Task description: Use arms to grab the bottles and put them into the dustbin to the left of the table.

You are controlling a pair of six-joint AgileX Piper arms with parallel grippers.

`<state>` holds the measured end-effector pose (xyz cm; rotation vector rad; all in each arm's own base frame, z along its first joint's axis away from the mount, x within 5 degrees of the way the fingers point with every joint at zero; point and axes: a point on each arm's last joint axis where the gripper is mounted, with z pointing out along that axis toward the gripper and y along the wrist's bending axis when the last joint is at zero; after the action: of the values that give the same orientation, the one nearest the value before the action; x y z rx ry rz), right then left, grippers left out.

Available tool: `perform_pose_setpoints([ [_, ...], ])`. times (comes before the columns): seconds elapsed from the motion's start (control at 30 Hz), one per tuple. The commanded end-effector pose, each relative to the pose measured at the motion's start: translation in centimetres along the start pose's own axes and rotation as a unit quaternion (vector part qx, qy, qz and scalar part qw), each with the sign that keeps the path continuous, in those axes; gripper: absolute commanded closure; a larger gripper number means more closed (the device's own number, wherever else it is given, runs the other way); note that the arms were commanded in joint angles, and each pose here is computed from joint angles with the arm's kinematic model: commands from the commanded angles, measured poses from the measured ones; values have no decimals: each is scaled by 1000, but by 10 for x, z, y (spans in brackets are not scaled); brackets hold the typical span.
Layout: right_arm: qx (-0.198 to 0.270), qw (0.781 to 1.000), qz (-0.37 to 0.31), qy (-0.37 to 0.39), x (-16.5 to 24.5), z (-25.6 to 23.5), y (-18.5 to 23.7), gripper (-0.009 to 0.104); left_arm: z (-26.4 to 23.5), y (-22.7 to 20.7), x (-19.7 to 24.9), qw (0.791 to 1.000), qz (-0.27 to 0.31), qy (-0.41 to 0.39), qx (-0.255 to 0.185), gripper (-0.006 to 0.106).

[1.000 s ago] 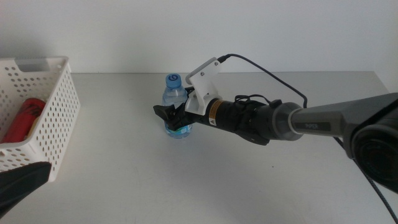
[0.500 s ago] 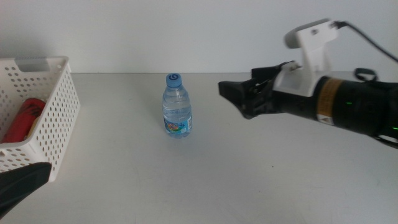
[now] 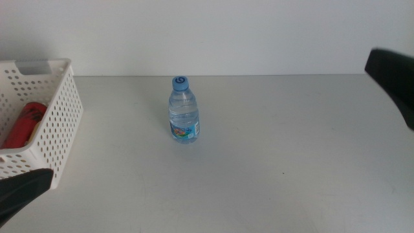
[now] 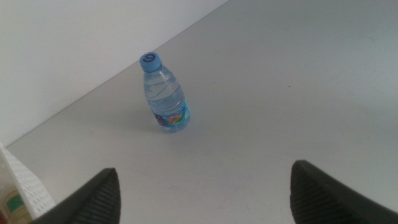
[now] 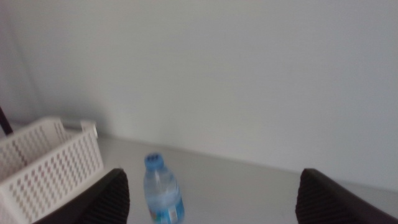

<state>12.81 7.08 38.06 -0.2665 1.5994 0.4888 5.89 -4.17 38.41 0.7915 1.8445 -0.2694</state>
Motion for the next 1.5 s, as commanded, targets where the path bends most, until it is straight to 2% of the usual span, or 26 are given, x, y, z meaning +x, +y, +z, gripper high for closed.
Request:
perform_pose_setpoints([
  [0.0, -25, 998, -53, 37, -9, -13, 8, 24, -3, 2, -12, 999, -4, -40, -8, 7],
  [0.13, -64, 990, -80, 92, -15, -23, 15, 25, -3, 2, -12, 999, -4, -40, -8, 7],
  [0.7, -51, 989, -94, 106, -12, -23, 13, 25, -3, 2, -12, 999, -4, -40, -8, 7],
  [0.8, -51, 989, -94, 106, -12, -23, 13, 25, -4, 7, -19, 996, 11, -77, -33, 7],
  [0.93, -51, 989, -94, 106, -12, -23, 13, 25, 2, 9, -26, 994, -29, -103, -36, 7],
  [1.2, -51, 989, -94, 106, -12, -23, 13, 25, 53, 22, -52, 984, -64, -144, -81, 7],
  [1.3, -51, 989, -94, 106, -12, -23, 13, 25, 73, 25, -61, 979, -60, -171, -91, 7],
  [1.47, -51, 989, -94, 106, -12, -23, 13, 25, 108, 37, -61, 976, -94, -160, -109, 7],
])
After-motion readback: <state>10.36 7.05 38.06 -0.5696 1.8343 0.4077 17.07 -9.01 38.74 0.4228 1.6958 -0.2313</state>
